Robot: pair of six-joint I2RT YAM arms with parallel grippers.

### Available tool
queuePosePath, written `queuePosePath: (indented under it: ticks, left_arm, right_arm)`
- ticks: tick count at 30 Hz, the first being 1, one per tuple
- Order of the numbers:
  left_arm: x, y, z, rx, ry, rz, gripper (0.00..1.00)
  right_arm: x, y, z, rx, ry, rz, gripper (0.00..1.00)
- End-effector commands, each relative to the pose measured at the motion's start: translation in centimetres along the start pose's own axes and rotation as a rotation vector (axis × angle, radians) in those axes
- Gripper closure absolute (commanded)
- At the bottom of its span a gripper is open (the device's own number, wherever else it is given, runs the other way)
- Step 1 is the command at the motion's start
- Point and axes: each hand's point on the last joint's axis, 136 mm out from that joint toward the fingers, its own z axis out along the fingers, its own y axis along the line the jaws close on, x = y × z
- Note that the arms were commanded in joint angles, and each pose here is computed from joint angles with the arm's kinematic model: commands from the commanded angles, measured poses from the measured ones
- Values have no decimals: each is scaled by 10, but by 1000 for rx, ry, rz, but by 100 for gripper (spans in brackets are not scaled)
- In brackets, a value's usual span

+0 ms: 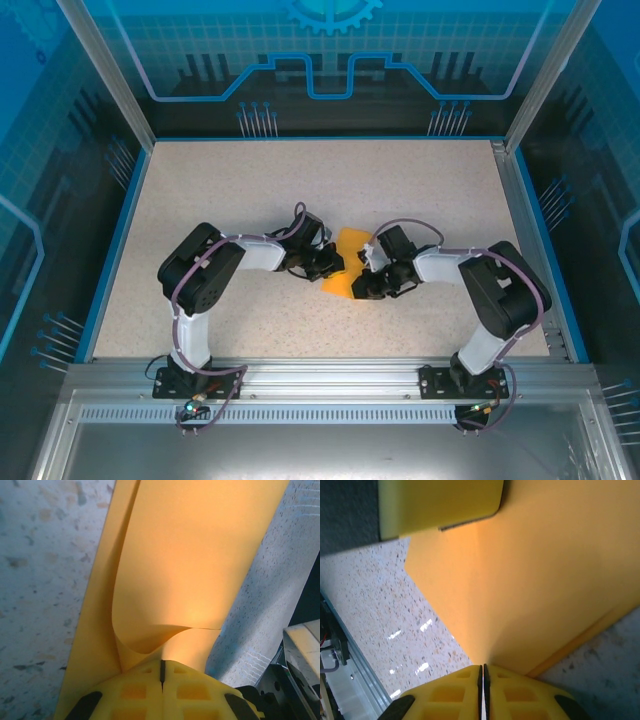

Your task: Fold a paper plane with a square sheet of paper (pick it up from the middle)

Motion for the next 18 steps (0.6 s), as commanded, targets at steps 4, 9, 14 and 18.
queuePosePath:
  ticks: [4,9,14,18]
  left_arm:
    - [12,25,7,-75,41,-20,100]
    - [12,25,6,-76,40,-17,100]
    - [14,27,6,-83,45,-12,100]
    - [15,25,5,-88,57,-3,100]
  right_arm:
    - [27,-25,9,67,84,68,88]
    - [22,-18,-3,92,51,59,89]
    - [2,12,-25,13,-44,-2,89]
    - [-15,23,-44,15,-175,4,88]
